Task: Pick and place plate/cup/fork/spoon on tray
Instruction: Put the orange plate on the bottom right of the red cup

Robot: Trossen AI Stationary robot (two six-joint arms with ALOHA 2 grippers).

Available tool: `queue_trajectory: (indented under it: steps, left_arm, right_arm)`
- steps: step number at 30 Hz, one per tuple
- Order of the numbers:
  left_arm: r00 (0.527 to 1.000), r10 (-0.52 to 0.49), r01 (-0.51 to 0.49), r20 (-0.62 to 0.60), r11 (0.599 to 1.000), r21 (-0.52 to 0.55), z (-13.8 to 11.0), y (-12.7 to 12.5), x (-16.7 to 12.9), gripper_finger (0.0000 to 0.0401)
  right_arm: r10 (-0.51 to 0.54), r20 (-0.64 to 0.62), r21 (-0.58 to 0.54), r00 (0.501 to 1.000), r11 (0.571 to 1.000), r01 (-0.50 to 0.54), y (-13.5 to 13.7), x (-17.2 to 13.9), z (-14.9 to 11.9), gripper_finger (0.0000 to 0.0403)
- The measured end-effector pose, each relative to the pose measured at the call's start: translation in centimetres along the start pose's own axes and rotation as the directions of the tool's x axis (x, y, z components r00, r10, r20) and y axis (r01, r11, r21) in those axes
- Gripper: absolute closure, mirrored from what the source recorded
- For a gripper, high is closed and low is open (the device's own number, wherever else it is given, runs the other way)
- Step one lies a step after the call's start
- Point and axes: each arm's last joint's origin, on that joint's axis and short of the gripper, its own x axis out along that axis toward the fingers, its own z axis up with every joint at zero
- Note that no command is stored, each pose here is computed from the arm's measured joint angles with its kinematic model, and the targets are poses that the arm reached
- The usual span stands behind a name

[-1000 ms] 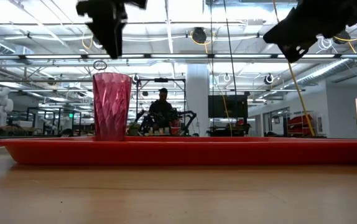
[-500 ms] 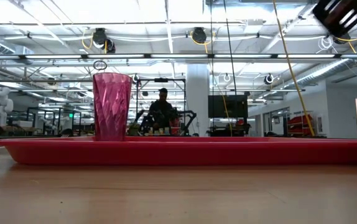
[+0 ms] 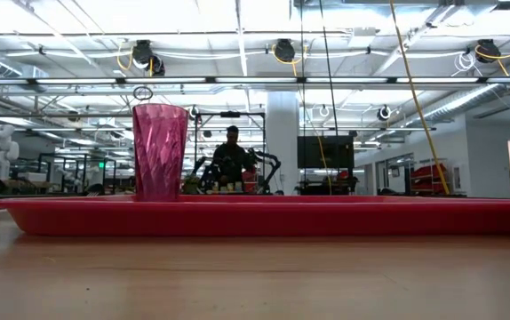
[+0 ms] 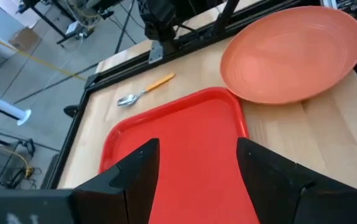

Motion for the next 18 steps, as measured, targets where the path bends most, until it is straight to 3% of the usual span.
queue_trajectory:
  steps: [5,13,18]
  left_arm:
    - [1.000,0.003,-0.003,0.013,1.000,-0.025,0.0,-0.7,1.0,0.0185]
    - [0.999,-0.032,0.037,0.043,0.994,-0.099,0.4,-0.9,1.1,0.0185]
    - [0.998,-0.036,0.041,0.046,0.992,-0.121,0.4,-1.0,1.1,0.0185]
  right_arm:
    - [-0.057,-0.149,0.048,0.987,0.997,0.065,2.3,1.7,-1.3,0.0403]
    - [-0.055,-0.344,0.156,0.937,0.981,0.114,3.7,3.6,-4.5,0.0400]
    - [-0.050,-0.382,0.169,0.923,0.978,0.123,4.2,3.8,-5.8,0.0375]
